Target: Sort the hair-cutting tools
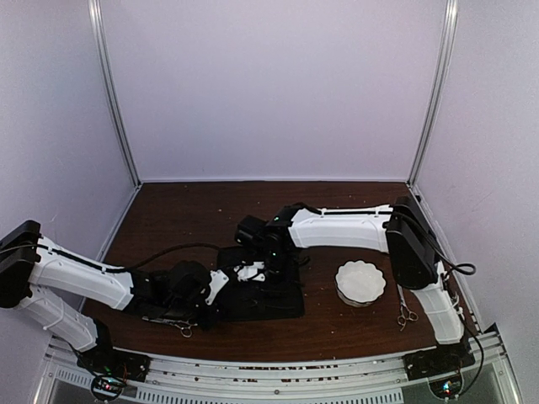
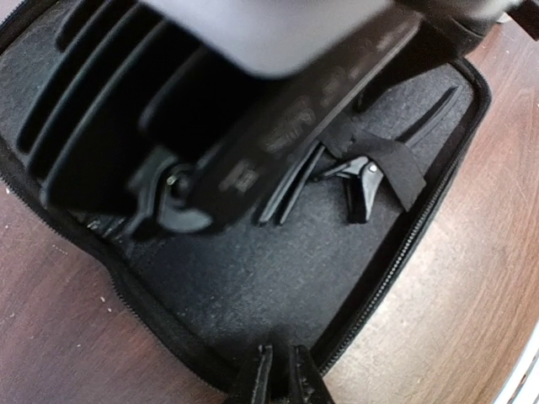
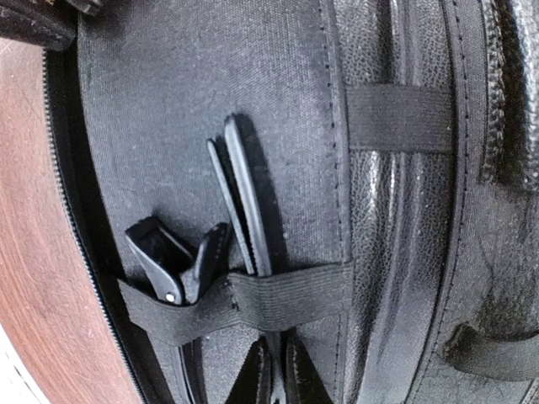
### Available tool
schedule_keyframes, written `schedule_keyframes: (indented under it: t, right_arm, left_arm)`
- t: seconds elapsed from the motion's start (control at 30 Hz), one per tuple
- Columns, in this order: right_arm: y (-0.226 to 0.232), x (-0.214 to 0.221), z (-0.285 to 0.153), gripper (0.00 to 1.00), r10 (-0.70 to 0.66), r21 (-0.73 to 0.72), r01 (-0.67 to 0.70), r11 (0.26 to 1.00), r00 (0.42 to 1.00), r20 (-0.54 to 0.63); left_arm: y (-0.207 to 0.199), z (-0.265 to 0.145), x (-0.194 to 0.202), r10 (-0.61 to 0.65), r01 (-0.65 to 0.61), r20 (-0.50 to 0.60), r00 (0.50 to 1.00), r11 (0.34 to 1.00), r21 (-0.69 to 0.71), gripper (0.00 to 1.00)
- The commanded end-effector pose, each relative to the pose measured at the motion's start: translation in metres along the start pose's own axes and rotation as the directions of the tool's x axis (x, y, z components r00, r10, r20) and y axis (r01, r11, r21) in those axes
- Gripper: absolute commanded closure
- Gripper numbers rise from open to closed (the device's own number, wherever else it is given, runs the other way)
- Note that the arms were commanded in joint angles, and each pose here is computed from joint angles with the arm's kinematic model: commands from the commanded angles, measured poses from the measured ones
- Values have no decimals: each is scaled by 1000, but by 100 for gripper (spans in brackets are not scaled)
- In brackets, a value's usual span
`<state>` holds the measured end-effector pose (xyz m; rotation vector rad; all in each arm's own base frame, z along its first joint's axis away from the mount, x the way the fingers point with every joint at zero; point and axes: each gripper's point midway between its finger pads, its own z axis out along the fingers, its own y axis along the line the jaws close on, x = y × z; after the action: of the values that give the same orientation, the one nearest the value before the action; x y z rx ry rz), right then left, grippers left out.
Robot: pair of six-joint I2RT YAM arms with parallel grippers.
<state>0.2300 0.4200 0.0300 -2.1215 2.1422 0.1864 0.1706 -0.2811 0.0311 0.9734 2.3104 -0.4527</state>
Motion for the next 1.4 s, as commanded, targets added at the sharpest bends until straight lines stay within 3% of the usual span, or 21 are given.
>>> schedule_keyframes:
  t: [0.0,0.13,0.4,0.53,0.7,0.97,1.03,1.13,1.2,1.37]
  right_arm:
    - [15,-20,17,100,-7,-61,9,998,999,41]
    - [17,-19,16,98,-2,-61,5,998,999,41]
    - [4,-14,-14,75,17,-31,-13,999,994,111]
    - [0,-9,-33,70,29,-61,-20,998,988,152]
    - [-1,-3,-64,66,15,-60,-3,998,979,203]
    - [-18,32,-124,64,44,69,-63,996,966,254]
    - [-23,53,-135,64,66,110,-96,989,965,254]
    - [-27,89,-151,64,123,158,-164,974,962,245]
    - [-30,116,-159,64,173,185,-220,958,955,240]
    - [-31,190,-163,65,314,252,-364,897,924,217]
  left_arm:
    - [-3,2,-5,-3,3,30,1000,1000,1,88]
    - [-3,2,-6,-2,2,32,999,1000,-2,88]
    - [-2,3,-5,1,0,40,999,1000,-9,88]
    - [-4,-5,-13,16,-14,84,996,1000,-18,84]
    - [2,-34,-41,52,-40,185,981,997,-66,76]
    - [22,-111,-117,187,-106,321,929,961,-254,68]
    - [27,-129,-138,220,-110,348,911,945,-309,61]
    - [34,-149,-167,249,-90,387,888,918,-385,38]
    - [33,-158,-187,274,-94,408,871,908,-409,29]
    - [19,-159,-234,347,-165,397,850,890,-425,24]
